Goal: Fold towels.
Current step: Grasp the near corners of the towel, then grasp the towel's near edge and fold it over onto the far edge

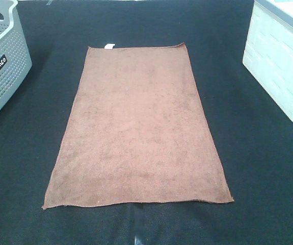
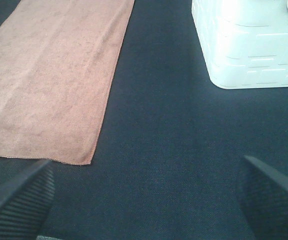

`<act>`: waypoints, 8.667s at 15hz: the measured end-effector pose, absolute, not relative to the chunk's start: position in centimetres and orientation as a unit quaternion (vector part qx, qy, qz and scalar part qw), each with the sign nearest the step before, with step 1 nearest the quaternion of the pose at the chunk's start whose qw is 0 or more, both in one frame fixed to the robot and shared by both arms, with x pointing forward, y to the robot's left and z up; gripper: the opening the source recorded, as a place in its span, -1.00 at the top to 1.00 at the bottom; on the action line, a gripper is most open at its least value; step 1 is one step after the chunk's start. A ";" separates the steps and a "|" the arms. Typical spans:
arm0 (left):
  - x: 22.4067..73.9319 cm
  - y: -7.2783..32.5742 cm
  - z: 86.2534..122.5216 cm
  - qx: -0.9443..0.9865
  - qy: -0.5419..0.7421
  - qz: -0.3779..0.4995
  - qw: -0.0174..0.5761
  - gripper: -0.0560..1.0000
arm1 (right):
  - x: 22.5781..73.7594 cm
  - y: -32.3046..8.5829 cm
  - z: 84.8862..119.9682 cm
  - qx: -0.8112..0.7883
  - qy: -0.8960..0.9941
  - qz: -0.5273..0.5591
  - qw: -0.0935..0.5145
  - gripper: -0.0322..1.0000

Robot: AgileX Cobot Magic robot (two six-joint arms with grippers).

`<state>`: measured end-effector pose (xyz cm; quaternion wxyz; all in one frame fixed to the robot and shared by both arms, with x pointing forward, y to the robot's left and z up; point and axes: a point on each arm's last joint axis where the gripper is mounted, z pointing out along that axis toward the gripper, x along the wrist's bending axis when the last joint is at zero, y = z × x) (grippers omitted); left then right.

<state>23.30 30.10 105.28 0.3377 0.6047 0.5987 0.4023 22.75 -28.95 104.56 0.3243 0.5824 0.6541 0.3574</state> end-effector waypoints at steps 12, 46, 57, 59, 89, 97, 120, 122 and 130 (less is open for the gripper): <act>23.3 30.1 105.3 0.605 0.599 0.402 0.338 -0.26 | 22.8 -28.9 104.6 0.582 0.654 0.357 0.324 -0.84; 28.7 29.3 109.5 0.500 0.565 0.408 0.514 -0.26 | 29.7 -29.0 106.7 0.617 0.639 0.353 0.295 -0.84; 44.8 27.9 95.6 0.573 0.753 -0.014 0.323 -0.27 | 44.4 -28.3 99.9 0.709 0.687 0.155 0.012 -0.78; 46.4 27.3 92.5 0.565 0.754 -0.068 0.327 -0.32 | 46.1 -27.8 97.0 0.714 0.685 0.136 -0.043 -0.77; 50.5 20.7 84.0 0.624 0.701 -0.170 0.300 0.49 | 50.1 -21.3 85.9 0.705 0.651 0.190 -0.208 0.55; 49.7 21.1 85.2 0.655 0.688 -0.160 0.268 0.89 | 49.7 -21.4 87.9 0.698 0.663 0.181 -0.202 0.94; 55.1 21.2 94.5 0.661 0.647 -0.008 0.380 0.89 | 57.2 -20.9 98.9 0.627 0.727 0.270 -0.080 0.94; 58.7 20.9 94.4 0.659 0.648 0.003 0.382 0.89 | 60.9 -20.5 98.7 0.626 0.728 0.271 -0.068 0.94; 72.9 19.4 93.7 0.643 0.637 0.072 0.419 0.89 | 74.6 -19.0 96.5 0.606 0.740 0.293 -0.005 0.94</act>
